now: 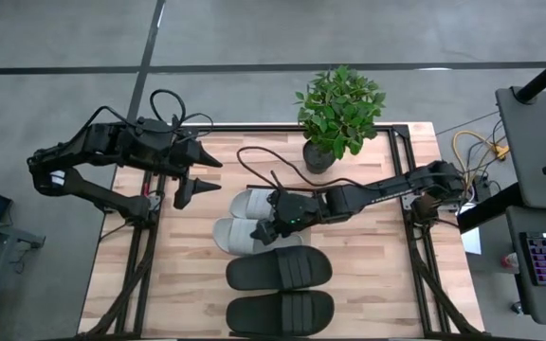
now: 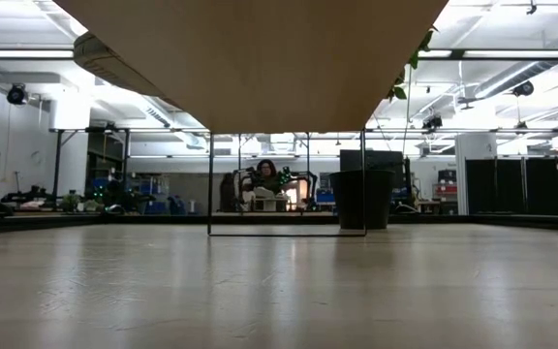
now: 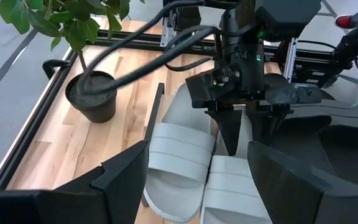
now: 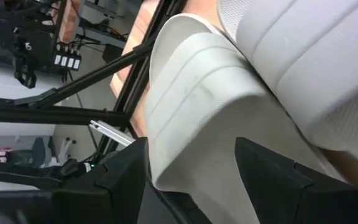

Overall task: Pick and place slides into the shelf
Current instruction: Adjust the slippers on the shelf

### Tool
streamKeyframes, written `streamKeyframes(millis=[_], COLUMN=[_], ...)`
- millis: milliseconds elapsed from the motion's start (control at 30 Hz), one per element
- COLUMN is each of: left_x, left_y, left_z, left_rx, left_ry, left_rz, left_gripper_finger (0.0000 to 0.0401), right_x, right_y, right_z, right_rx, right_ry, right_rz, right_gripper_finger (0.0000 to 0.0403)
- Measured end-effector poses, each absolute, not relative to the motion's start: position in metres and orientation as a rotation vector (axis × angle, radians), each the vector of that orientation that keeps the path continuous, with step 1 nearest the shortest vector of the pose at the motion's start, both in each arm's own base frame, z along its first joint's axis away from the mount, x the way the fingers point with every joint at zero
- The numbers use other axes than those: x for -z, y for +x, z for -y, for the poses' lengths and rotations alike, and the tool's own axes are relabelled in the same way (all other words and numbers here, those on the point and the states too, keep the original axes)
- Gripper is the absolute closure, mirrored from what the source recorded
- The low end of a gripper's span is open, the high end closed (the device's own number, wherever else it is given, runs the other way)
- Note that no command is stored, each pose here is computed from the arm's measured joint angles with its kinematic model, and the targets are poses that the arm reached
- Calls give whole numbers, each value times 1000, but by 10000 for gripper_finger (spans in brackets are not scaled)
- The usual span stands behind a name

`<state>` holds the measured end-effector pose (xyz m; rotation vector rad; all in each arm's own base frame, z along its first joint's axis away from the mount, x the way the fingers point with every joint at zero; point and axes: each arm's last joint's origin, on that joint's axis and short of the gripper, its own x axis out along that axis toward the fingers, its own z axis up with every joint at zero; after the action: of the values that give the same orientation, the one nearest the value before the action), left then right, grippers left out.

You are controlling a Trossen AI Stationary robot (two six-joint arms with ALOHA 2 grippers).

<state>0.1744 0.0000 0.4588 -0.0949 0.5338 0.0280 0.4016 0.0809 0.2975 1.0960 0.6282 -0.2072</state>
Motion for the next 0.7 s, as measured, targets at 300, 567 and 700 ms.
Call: streamKeyframes(millis=[300,567,700], left_x=[-459,-459,-459], left_y=[175,175,175], left_z=[0,0,0], left_rx=[-28,-28,-28], left_ry=[-95,-94,-94], left_rz=[-533,-533,-533], left_gripper_finger=[143,143,143], right_x=[-295,-296,-296], right_y=[406,407,407], right_z=[-78,-74,-74], right_rx=[207,208,201], right_ry=[1100,1095,1082], right_rz=[-608,-604,-601], right_gripper_finger=[172,202,224])
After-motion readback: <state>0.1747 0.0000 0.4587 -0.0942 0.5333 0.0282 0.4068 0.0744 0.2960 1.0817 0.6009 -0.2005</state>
